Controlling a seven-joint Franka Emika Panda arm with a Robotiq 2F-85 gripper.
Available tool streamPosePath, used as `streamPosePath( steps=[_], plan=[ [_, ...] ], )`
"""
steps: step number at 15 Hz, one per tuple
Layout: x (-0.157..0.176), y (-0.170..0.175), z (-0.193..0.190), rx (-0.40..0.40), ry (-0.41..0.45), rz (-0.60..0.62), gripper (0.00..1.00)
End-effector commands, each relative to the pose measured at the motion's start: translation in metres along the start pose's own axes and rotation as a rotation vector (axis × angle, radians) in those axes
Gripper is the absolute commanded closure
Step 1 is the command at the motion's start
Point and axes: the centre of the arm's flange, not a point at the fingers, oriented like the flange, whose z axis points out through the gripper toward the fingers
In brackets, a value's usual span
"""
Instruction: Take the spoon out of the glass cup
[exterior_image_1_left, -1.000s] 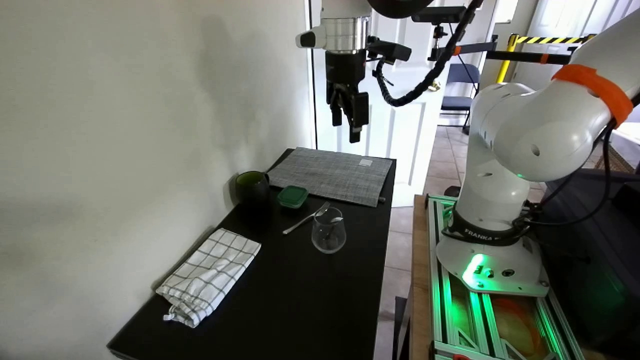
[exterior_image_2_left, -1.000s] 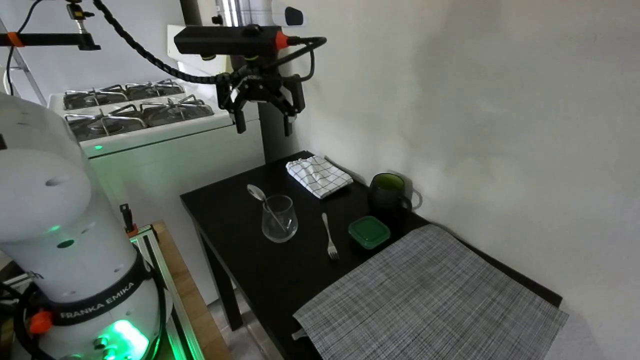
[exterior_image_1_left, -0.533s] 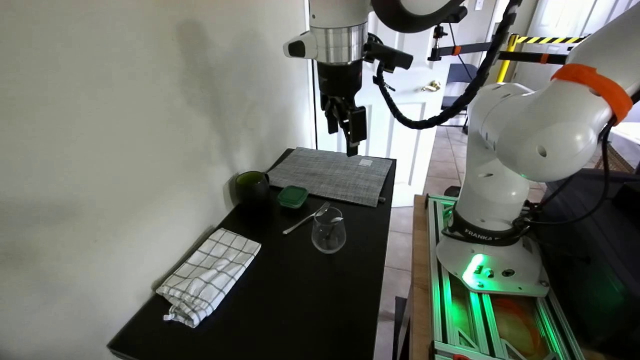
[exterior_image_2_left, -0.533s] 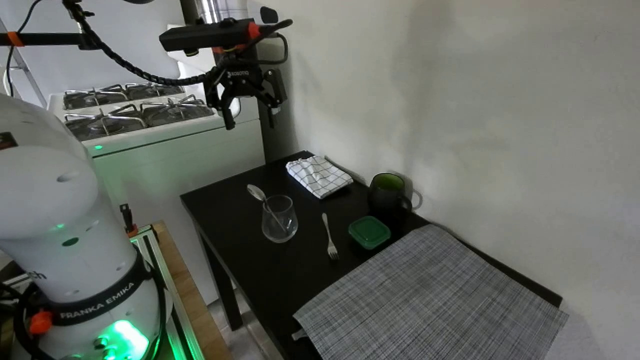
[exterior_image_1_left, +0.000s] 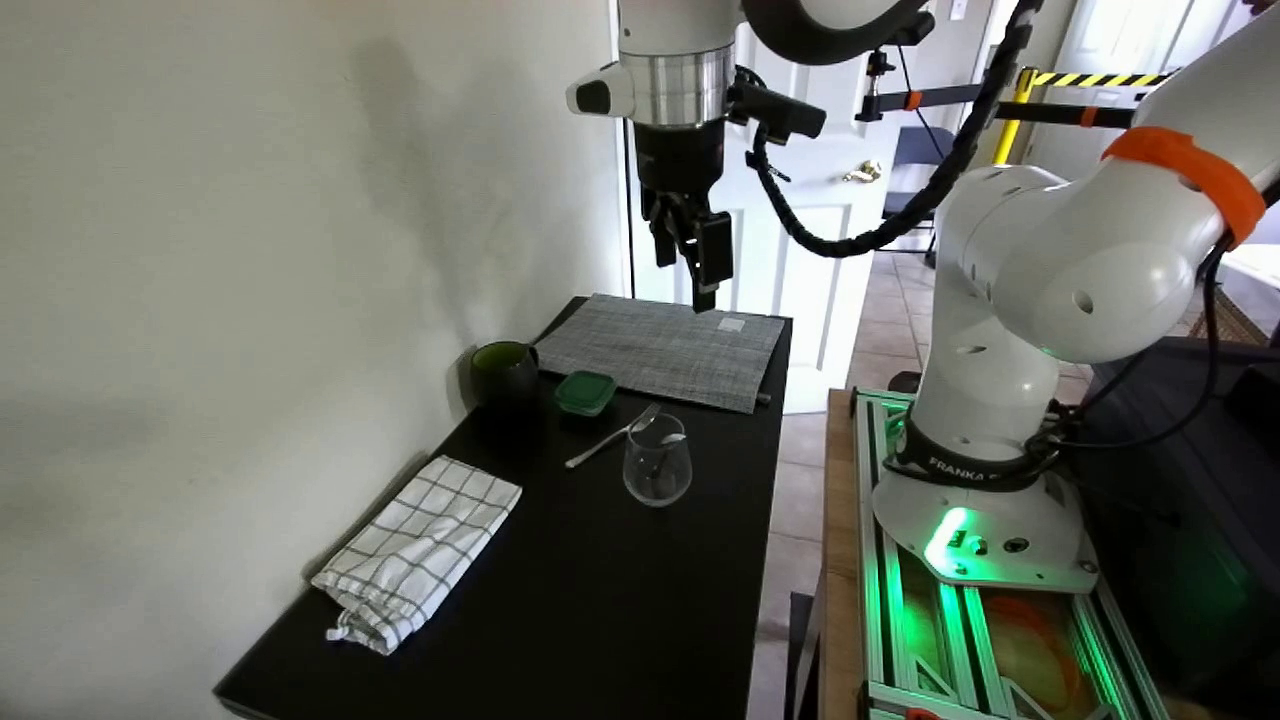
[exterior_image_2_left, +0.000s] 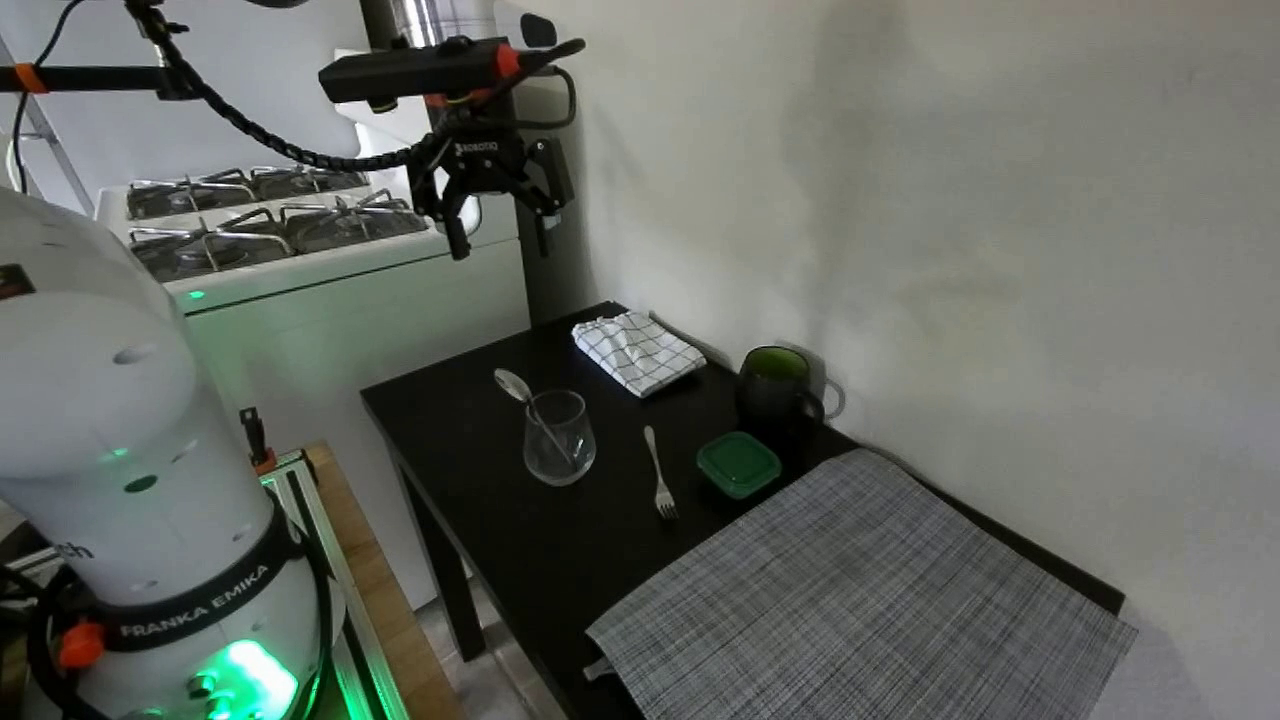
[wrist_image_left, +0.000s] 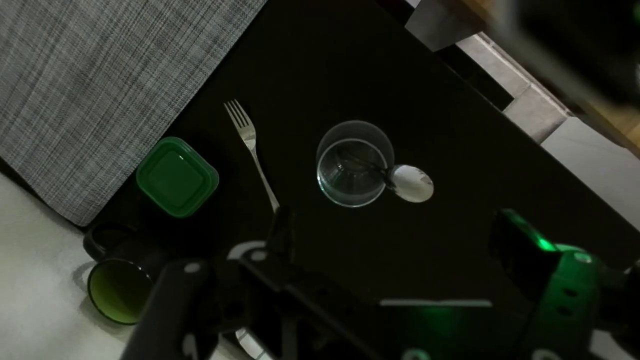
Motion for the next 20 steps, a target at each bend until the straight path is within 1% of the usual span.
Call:
streamPosePath(
  steps=[1, 2, 3, 6, 9, 11, 13, 17, 20],
  plan=[
    [0.005, -0.026, 0.013, 0.023, 0.003, 0.017, 0.00],
    [0.011, -0.034, 0.020, -0.003, 0.004, 0.032, 0.00],
    [0.017, -0.041, 0.022, -0.011, 0.006, 0.038, 0.00],
    [0.037, -0.067, 0.036, -0.068, 0.005, 0.039, 0.00],
    [0.056, -0.088, 0.056, -0.143, -0.010, 0.057, 0.00],
    [0.064, -0.098, 0.068, -0.173, -0.025, 0.082, 0.00],
    [0.066, -0.105, 0.084, -0.191, -0.066, 0.115, 0.00],
    [0.064, -0.111, 0.112, -0.202, -0.159, 0.178, 0.00],
    [0.061, -0.108, 0.131, -0.223, -0.186, 0.203, 0.00]
  ],
)
